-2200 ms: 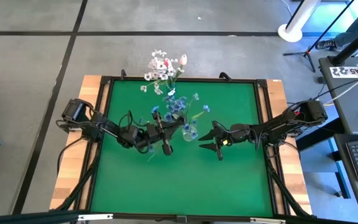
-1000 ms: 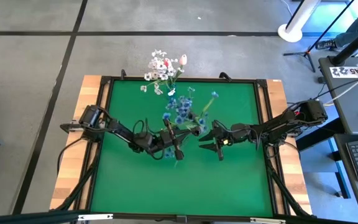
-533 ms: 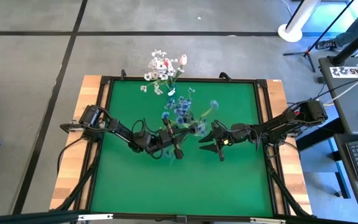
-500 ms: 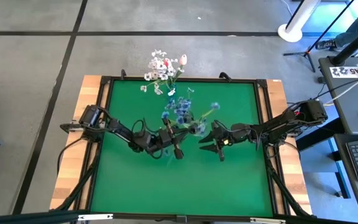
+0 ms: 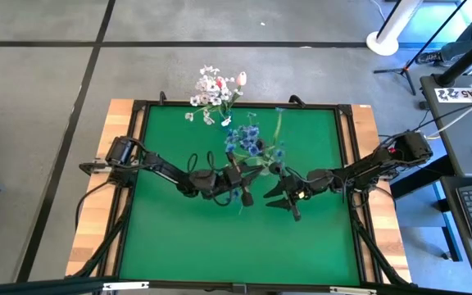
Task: Sort flowers into vase by color
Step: Put the black flower into the transparent vase
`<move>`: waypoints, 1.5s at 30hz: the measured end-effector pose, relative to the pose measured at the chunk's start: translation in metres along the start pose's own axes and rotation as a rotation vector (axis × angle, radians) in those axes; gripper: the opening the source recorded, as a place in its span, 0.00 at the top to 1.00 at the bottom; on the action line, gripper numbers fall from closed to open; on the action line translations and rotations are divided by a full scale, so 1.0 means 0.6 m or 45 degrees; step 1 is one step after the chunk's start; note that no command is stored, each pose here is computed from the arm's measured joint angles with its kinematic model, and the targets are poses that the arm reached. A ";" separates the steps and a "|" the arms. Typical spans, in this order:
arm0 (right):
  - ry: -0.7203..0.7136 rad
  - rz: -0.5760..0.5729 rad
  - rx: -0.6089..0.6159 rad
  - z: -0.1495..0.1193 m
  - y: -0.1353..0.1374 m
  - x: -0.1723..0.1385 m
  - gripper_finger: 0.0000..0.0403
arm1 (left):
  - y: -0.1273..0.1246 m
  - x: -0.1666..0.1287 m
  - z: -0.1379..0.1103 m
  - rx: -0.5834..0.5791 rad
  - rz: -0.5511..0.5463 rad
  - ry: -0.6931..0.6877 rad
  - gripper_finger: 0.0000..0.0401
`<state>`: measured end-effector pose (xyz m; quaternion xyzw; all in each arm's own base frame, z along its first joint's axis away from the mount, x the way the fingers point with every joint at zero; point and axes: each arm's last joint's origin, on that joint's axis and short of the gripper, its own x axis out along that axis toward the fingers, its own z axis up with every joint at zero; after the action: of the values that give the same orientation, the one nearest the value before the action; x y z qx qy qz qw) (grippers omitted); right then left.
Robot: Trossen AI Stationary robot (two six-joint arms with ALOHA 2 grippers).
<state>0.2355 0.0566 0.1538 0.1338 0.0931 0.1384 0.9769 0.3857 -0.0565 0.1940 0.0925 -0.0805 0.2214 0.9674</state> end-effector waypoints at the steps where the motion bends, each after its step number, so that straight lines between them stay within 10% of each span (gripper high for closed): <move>1: 0.000 -0.002 -0.001 -0.001 0.003 0.000 0.64 | -0.001 0.002 0.000 -0.004 -0.006 0.009 1.00; 17: -0.007 0.055 -0.011 -0.004 0.025 0.001 0.64 | 0.011 0.010 -0.004 -0.103 0.074 0.039 0.99; 33: -0.040 0.098 -0.015 0.000 0.032 0.001 0.64 | 0.010 0.009 -0.004 -0.143 0.098 0.044 0.64; 45: -0.034 0.106 -0.012 -0.001 0.032 0.001 0.64 | -0.007 -0.009 0.012 -0.118 0.209 0.069 0.59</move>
<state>0.2312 0.0745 0.1587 0.1347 0.0736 0.1777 0.9720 0.3818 -0.0639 0.1991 0.0348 -0.0717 0.2986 0.9511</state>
